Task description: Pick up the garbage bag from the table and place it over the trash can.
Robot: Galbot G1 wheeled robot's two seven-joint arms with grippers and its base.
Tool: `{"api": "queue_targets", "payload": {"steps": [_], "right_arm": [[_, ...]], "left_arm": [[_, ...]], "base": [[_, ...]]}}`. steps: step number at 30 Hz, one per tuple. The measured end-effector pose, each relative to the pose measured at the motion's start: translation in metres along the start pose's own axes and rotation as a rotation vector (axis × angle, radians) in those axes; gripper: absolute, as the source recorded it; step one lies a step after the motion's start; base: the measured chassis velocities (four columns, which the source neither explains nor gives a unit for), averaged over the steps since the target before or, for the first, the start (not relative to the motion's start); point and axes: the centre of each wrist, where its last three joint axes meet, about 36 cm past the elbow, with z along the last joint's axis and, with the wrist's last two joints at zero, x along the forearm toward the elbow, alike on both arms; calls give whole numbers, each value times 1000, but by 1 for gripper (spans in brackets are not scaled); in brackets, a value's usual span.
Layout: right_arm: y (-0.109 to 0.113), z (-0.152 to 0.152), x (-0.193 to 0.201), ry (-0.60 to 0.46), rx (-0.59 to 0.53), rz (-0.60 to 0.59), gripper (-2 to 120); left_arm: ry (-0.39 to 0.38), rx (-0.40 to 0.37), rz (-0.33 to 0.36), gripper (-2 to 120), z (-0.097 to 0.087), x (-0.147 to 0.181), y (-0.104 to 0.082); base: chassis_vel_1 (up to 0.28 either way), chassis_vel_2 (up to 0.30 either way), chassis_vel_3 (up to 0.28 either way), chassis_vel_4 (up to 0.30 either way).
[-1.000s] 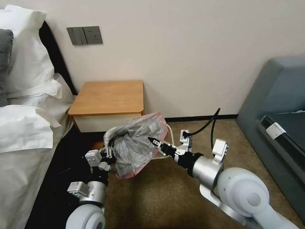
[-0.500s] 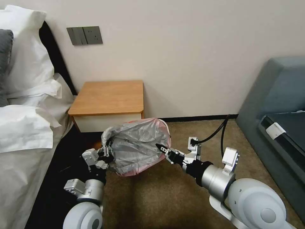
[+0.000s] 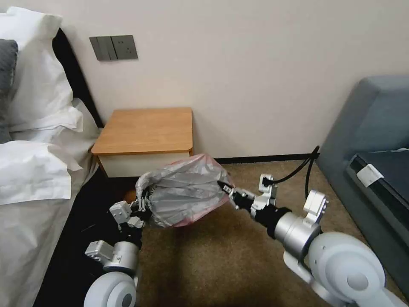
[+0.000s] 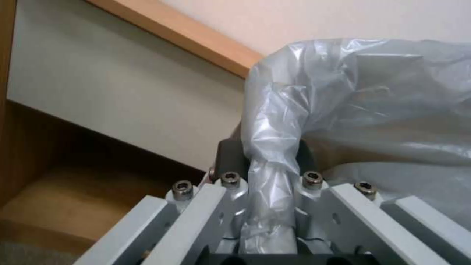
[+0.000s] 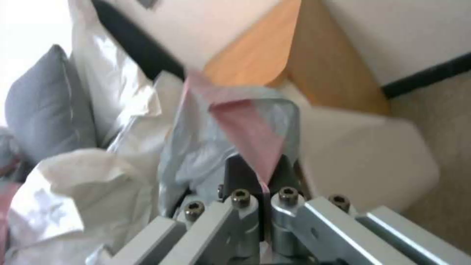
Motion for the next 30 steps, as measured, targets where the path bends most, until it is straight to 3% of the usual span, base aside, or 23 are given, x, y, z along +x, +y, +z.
{"api": "queue_targets", "payload": {"steps": [7, 22, 30], "right_arm": [[-8, -5, 4, -10, -35, 39, 0], [-18, -3, 19, 90, -236, 180, 0], [-32, 3, 6, 49, -187, 168, 0]], "left_arm": [[-1, -2, 2, 6, -1, 1, 0], [-6, -1, 13, 6, -4, 2, -3], [-8, -2, 23, 6, -6, 3, -4]], "base": [[0, 0, 0, 0], [0, 0, 0, 0], [0, 0, 0, 0]]}}
